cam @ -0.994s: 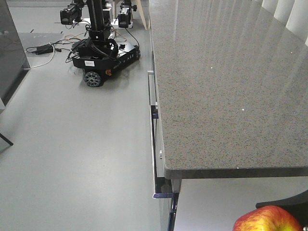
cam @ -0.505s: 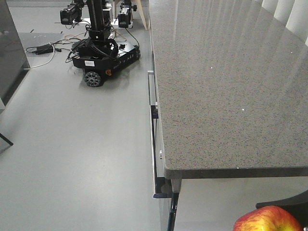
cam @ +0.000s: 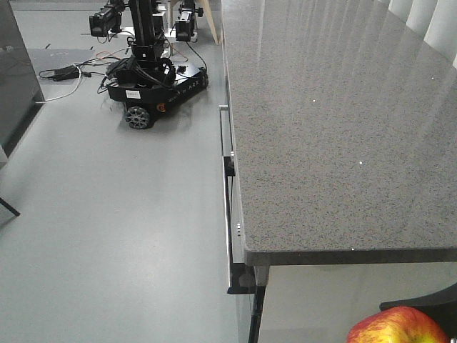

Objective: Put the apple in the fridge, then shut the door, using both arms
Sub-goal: 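Drive the base away from the counter holding the apple in right gripper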

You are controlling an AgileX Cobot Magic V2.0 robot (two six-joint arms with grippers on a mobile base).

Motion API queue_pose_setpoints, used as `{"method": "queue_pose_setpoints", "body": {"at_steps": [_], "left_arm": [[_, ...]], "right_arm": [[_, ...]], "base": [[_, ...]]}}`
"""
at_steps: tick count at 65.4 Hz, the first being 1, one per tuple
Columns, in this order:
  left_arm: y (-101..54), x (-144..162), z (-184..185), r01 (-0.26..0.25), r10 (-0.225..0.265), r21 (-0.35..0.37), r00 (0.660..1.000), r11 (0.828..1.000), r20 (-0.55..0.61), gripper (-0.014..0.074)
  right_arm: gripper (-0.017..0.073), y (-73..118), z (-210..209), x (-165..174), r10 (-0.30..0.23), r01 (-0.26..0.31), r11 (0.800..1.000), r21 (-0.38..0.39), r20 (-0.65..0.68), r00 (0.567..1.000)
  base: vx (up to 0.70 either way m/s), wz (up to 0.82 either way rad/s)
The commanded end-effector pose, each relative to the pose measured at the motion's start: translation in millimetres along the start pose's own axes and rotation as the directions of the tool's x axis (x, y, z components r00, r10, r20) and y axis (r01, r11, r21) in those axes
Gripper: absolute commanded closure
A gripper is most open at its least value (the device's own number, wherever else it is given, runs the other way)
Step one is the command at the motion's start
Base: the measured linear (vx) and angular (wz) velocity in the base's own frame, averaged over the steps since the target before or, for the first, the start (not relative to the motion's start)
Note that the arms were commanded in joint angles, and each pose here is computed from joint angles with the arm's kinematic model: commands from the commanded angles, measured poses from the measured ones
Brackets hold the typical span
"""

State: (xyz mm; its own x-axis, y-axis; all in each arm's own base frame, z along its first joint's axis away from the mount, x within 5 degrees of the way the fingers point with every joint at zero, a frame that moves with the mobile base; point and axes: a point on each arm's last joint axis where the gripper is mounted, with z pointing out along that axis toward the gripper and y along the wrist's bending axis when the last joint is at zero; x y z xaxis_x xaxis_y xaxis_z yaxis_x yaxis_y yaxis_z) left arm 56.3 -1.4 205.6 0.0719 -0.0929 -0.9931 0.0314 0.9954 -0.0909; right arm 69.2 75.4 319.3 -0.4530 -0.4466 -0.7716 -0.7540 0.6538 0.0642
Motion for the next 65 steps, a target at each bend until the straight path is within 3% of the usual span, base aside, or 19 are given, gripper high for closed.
{"method": "queue_pose_setpoints", "body": {"at_steps": [1, 65], "left_arm": [[0.1, 1.9, -0.7, 0.007, -0.007, 0.010, 0.998, 1.000, 0.061, 0.0599], [0.1, 1.9, -0.7, 0.007, -0.007, 0.010, 0.998, 1.000, 0.061, 0.0599]], "right_arm": [[0.0391, 0.1, -5.8, -11.7, -0.003, 0.002, 1.000, 0.008, 0.088, 0.996], [0.0391, 0.3, -5.7, -10.9, -0.003, 0.002, 1.000, 0.006, 0.080, 0.997]], "base": [[0.00, 0.00], [-0.01, 0.11]]}}
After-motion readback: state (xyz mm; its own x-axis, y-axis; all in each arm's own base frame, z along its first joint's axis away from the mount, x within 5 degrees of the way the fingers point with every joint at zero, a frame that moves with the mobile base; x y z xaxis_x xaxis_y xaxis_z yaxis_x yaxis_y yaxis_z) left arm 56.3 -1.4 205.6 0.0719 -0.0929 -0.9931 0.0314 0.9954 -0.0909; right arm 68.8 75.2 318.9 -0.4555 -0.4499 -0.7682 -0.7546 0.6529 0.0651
